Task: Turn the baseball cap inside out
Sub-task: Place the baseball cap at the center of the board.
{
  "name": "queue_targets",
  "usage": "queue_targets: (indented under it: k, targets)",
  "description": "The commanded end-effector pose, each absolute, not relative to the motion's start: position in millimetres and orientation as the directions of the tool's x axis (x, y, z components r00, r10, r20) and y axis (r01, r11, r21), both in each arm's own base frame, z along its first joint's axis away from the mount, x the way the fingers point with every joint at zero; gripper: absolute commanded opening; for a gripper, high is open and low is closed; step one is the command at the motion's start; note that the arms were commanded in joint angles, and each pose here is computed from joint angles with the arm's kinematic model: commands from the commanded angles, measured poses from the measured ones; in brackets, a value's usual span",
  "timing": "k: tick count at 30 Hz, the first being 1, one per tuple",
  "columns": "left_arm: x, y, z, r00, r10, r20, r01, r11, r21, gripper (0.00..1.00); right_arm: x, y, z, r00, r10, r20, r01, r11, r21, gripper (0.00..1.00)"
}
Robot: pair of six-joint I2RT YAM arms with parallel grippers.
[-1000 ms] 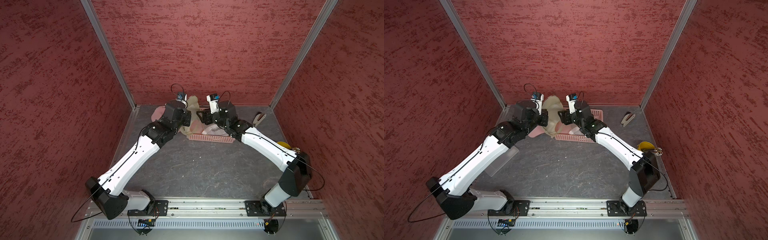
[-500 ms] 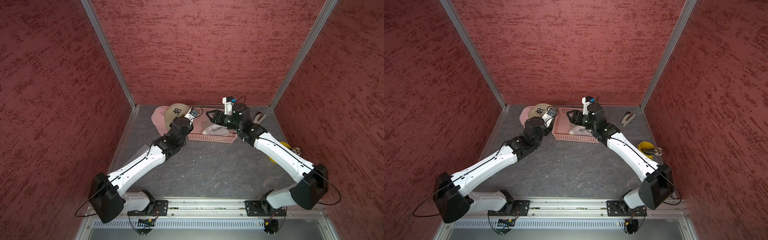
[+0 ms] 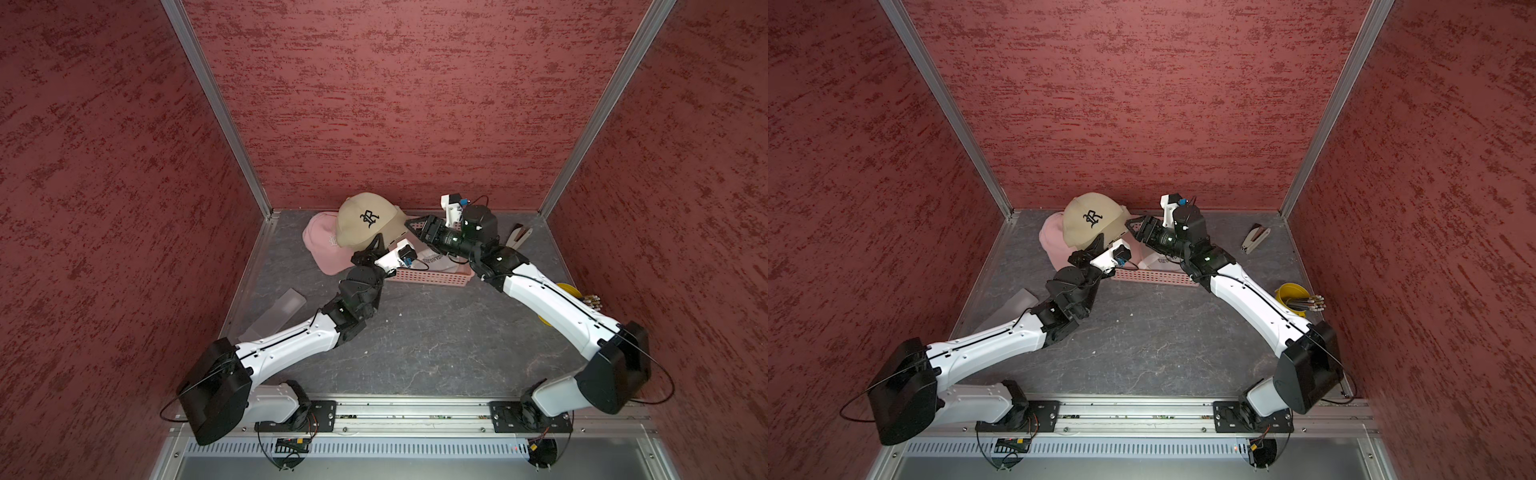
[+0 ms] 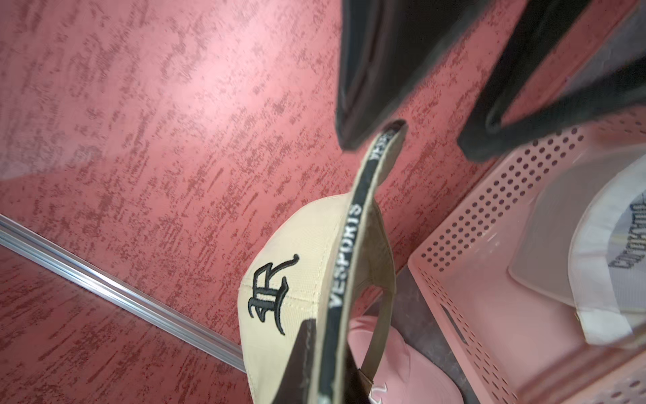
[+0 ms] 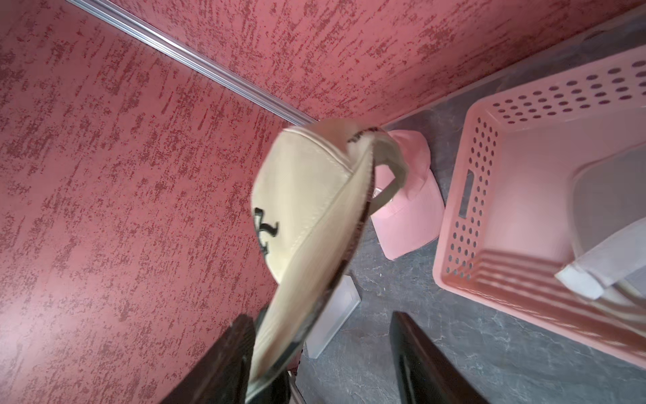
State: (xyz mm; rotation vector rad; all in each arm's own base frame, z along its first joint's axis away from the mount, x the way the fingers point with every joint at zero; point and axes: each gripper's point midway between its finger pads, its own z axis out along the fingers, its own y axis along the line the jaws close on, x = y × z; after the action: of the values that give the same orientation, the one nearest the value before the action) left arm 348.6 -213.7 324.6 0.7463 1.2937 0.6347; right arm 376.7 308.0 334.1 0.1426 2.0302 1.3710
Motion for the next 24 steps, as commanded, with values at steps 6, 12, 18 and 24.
queue_targets:
  k: [6,12,18,24]
  targets:
    - [343.4,-225.6,343.8,0.243,0.767,-0.593,-0.075,0.625,0.777,0.00,372.2,320.0,331.5,-0.783,0.441,-0.438,-0.281,0.378,0.882,0.66]
    - [338.6,-240.4,337.1,0.287,0.790,-0.541,-0.065,0.580,0.812,0.00,373.9,332.4,326.2,-0.817,0.418,-0.398,-0.275,0.324,0.905,0.57]
    - [336.1,-250.4,331.6,0.302,0.777,-0.553,-0.012,0.583,0.813,0.02,375.1,337.3,321.1,-0.832,0.399,-0.386,-0.270,0.318,0.909,0.11]
    - [333.1,-265.4,323.0,0.258,0.761,-0.595,0.098,0.592,0.800,0.54,378.3,334.9,323.2,-0.837,0.391,-0.382,-0.274,0.306,0.912,0.03]
